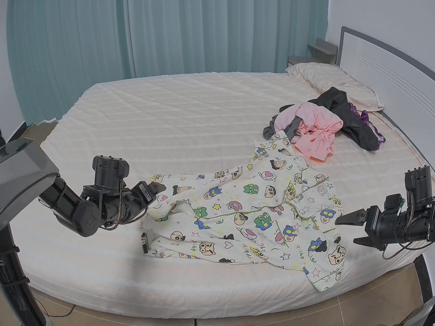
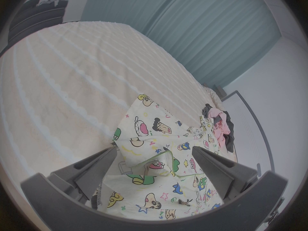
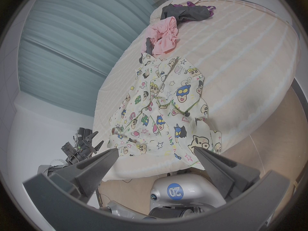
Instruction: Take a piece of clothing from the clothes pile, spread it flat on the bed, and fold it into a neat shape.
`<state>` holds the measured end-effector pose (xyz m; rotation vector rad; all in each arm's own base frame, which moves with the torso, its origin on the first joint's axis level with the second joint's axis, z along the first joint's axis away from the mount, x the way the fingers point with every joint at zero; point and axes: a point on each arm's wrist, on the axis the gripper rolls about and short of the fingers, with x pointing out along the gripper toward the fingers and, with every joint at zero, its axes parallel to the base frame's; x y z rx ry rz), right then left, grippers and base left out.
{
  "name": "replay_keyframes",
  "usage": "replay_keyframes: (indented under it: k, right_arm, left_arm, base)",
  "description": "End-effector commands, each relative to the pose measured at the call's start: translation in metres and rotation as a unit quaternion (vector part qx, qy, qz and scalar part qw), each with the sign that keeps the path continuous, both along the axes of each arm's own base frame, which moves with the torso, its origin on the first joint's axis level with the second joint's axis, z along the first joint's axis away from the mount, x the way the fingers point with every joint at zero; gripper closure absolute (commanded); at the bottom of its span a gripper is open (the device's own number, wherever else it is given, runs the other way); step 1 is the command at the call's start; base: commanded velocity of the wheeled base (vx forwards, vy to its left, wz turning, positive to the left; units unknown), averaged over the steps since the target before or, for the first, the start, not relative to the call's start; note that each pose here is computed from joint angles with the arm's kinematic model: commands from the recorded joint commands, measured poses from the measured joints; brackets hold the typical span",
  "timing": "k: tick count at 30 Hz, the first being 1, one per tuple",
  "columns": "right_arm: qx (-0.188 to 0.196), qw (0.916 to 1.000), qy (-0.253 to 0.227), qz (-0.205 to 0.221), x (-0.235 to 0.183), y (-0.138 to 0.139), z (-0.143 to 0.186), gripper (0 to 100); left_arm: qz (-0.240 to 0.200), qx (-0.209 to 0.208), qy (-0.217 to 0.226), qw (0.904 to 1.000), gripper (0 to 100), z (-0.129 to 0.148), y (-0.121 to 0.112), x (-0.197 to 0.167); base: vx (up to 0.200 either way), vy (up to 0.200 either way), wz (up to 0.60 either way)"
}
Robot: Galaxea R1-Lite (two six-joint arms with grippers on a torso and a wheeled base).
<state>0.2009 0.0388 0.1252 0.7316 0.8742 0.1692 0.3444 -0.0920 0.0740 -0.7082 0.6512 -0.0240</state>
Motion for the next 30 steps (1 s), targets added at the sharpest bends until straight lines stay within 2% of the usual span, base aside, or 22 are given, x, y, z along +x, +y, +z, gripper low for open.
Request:
replay_keyframes:
  k: [1, 4, 16, 20, 22, 30]
  right_arm:
    - [0.0, 1.0, 0.001, 0.004, -0.001, 0.001, -0.001, 0]
    - [0.0, 1.0, 0.001, 0.004, -0.001, 0.002, -0.001, 0]
    - [0.0, 1.0, 0.001, 0.004, -0.001, 0.002, -0.001, 0]
    - [0.0, 1.0, 0.002, 0.005, -0.002, 0.002, -0.001, 0]
    - [-0.001, 1.0, 0.003, 0.006, -0.002, 0.002, -0.002, 0]
    - [-0.002, 1.0, 0.002, 0.006, -0.002, 0.002, -0.002, 0]
  left_arm:
    - [0.015, -0.015, 0.005, 0.9998, 0, -0.005, -0.001, 0.007]
    - [0.023, -0.027, 0.0, 0.9994, 0, -0.001, -0.001, 0.01]
    - [0.023, -0.027, -0.01, 0.9993, 0, 0.0, -0.004, 0.017]
    - [0.032, -0.021, -0.011, 0.9992, 0, -0.004, -0.004, 0.024]
    - [0.042, -0.003, -0.013, 0.999, 0, -0.012, -0.005, 0.034]
    - [0.036, 0.06, -0.012, 0.9974, 0, -0.035, 0.003, 0.065]
  base:
    - [0.0, 0.0, 0.0]
    - [0.2, 0.0, 0.0]
    - [0.2, 0.0, 0.0]
    - [0.0, 0.0, 0.0]
    - [0.0, 0.0, 0.0]
    - [0.0, 0.0, 0.0]
